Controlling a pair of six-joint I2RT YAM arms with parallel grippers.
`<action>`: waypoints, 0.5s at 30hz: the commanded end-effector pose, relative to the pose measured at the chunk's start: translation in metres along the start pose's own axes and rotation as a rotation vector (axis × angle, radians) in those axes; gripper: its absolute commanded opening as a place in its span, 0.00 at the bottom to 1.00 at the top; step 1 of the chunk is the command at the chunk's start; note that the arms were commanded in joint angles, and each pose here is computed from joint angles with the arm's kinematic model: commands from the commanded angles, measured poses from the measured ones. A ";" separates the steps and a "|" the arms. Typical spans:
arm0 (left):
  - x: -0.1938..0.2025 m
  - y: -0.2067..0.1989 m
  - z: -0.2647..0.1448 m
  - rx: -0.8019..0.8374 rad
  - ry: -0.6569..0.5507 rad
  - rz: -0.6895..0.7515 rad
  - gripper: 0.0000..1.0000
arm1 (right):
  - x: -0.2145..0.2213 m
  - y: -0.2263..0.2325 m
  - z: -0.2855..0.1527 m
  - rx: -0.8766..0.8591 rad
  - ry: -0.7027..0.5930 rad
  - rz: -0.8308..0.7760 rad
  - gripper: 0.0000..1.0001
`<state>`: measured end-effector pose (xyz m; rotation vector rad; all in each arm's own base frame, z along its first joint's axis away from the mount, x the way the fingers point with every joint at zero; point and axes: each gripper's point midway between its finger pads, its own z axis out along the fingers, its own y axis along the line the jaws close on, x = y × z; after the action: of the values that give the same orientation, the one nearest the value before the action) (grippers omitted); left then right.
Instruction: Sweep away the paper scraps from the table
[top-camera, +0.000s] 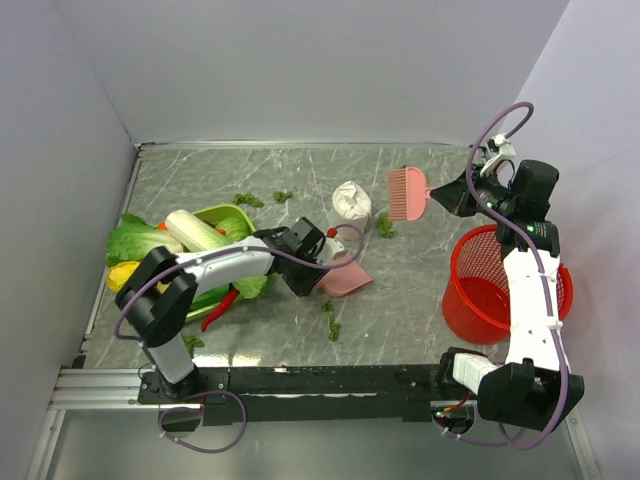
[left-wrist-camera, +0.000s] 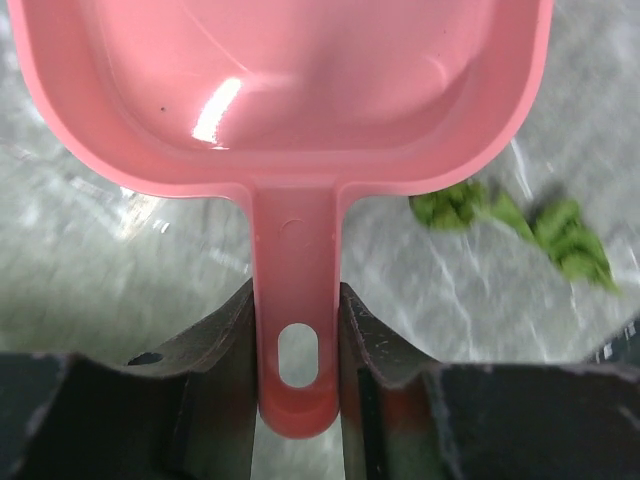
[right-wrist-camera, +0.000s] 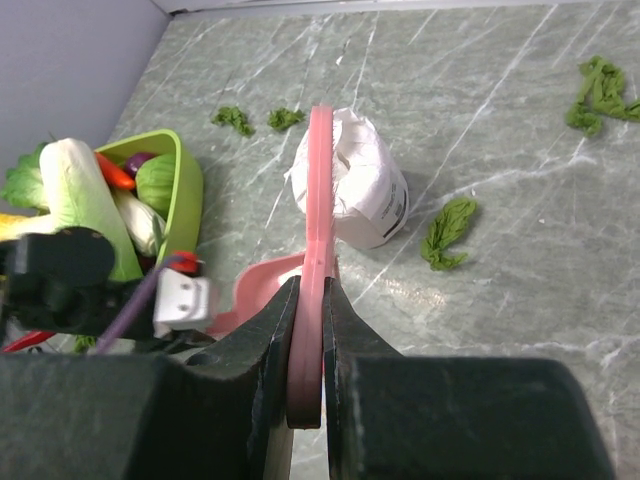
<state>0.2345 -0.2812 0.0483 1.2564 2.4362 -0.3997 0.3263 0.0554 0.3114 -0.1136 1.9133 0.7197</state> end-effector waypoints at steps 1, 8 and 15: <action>-0.012 -0.009 -0.047 0.054 -0.094 0.115 0.01 | -0.027 0.006 -0.006 -0.005 -0.049 -0.087 0.00; -0.067 0.047 -0.155 -0.085 -0.461 0.154 0.01 | -0.041 0.021 -0.003 -0.086 -0.017 -0.141 0.00; -0.090 0.116 -0.261 -0.341 -0.732 -0.055 0.01 | 0.021 0.088 0.013 -0.300 0.204 -0.515 0.00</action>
<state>0.3104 -0.1937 0.2475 0.9046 1.9472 -0.3753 0.3303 0.0994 0.3362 -0.4749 1.8919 0.6882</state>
